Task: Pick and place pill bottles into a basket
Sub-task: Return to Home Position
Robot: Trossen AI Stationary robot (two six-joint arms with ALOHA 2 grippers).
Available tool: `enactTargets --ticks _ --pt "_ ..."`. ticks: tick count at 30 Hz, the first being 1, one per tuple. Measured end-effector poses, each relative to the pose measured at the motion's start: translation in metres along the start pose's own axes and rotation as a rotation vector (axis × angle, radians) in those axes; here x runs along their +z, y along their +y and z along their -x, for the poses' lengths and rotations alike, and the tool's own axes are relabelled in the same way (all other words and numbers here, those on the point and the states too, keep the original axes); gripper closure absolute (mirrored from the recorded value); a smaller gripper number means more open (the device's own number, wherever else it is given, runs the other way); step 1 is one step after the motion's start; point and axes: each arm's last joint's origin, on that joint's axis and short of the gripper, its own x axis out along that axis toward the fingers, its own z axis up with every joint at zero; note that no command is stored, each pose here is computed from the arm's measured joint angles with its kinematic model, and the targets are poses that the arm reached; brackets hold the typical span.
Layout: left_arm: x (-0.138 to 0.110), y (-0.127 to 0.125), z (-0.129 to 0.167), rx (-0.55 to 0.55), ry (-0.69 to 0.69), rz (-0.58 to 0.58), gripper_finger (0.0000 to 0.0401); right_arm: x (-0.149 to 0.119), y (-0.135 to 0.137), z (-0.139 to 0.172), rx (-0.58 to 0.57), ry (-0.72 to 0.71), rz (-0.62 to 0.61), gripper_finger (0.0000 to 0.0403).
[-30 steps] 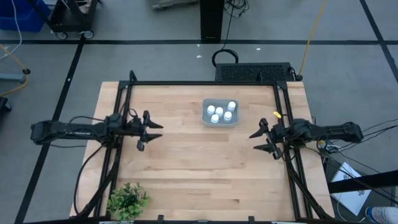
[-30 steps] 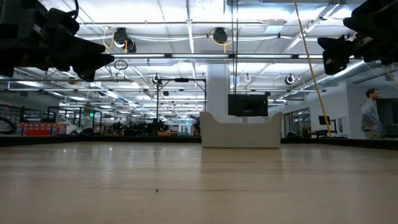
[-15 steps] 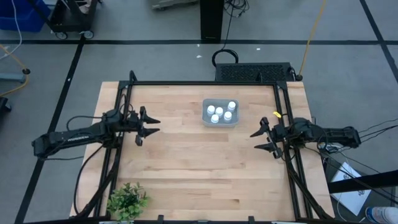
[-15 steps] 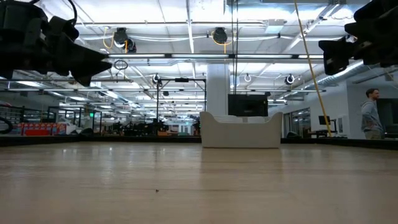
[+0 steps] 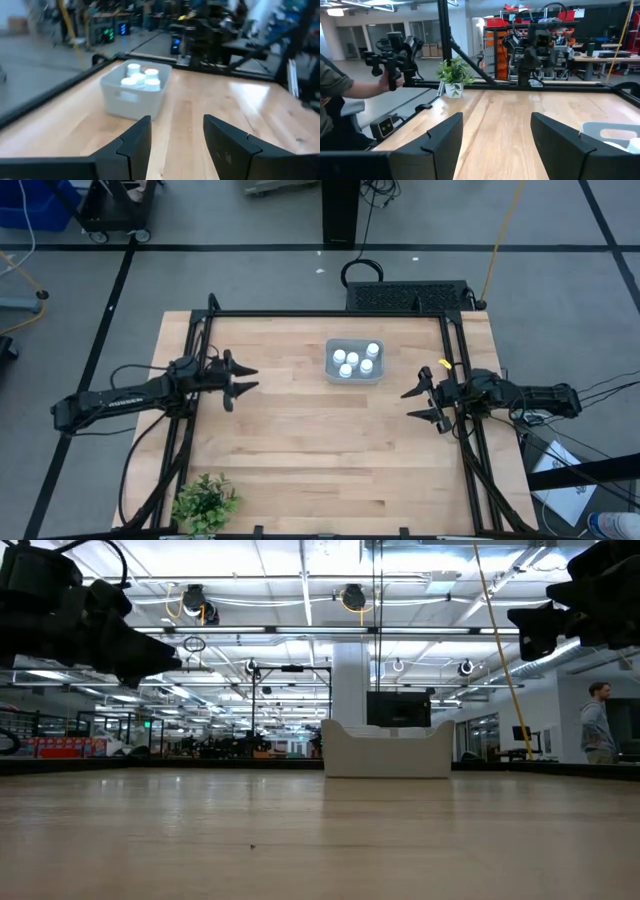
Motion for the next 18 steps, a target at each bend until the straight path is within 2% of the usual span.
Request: enactTargets --ticks 5,18 --pt "0.0002 0.0013 -0.0001 0.044 -0.006 0.107 0.0215 0.0007 0.0001 0.0000 0.003 -0.007 0.002 0.0175" --pt "0.0001 0.0013 -0.0001 0.044 -0.006 0.115 0.0215 0.0031 0.0003 0.0000 0.006 -0.031 0.009 0.0176"
